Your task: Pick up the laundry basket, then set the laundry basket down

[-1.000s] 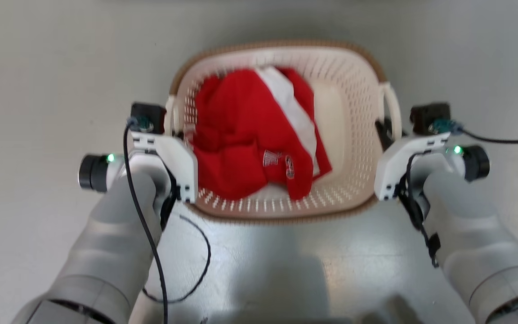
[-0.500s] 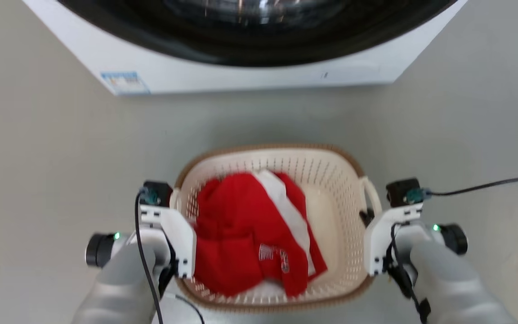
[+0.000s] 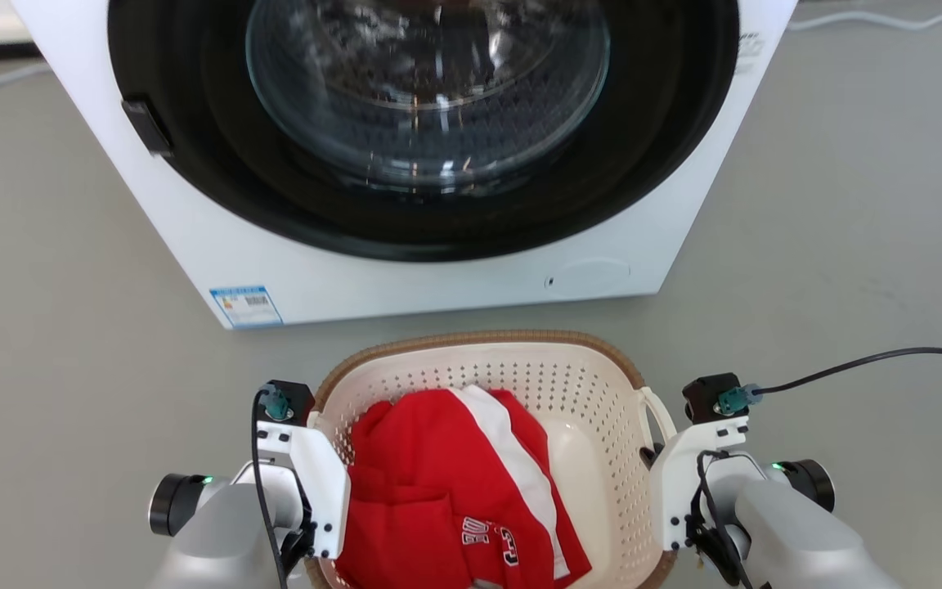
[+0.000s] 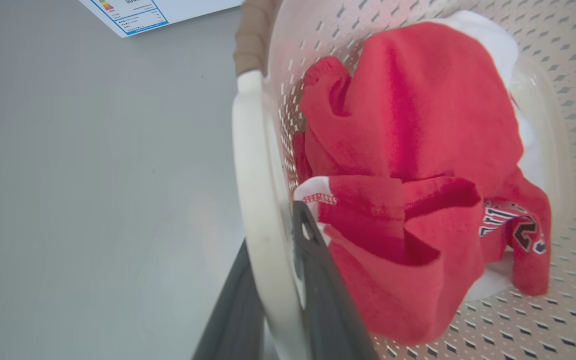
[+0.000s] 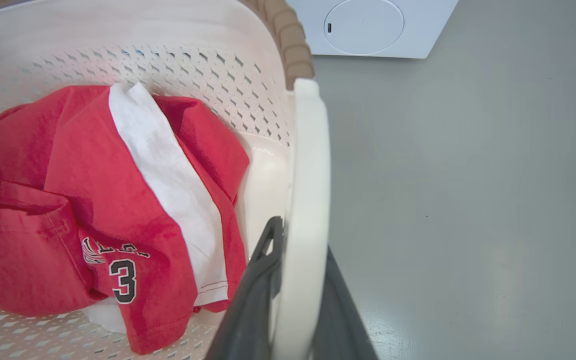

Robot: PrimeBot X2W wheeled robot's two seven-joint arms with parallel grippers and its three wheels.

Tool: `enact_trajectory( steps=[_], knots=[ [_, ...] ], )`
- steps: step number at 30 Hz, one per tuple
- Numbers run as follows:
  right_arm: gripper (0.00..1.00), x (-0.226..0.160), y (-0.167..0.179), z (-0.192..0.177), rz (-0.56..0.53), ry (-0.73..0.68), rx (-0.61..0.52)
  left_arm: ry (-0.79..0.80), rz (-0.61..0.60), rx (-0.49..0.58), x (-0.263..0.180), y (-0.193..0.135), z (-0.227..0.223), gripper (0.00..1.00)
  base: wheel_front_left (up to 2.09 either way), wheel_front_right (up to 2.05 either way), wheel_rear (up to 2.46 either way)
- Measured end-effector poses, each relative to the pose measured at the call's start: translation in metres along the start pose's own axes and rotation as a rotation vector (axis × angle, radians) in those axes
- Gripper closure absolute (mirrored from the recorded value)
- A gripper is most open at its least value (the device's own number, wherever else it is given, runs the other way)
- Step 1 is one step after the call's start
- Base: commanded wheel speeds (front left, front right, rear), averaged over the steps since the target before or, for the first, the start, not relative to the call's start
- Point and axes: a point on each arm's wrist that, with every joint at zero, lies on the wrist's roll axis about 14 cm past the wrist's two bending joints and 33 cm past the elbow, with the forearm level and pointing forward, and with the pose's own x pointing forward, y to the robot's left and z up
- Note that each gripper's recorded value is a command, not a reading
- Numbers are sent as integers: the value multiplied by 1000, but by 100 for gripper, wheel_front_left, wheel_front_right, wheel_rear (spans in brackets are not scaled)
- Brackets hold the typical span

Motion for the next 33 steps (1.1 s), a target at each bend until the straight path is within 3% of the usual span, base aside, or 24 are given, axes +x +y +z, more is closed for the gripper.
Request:
enact_trajectory(
  steps=[14, 33],
  knots=[
    [100, -36, 8, 10, -2, -20, -8, 12, -14, 30, -36, -11, 1, 100, 0, 0, 0],
    [100, -41, 20, 0, 22, 37, -22, 42, -13, 62, -46, -11, -8, 100, 0, 0, 0]
  ],
)
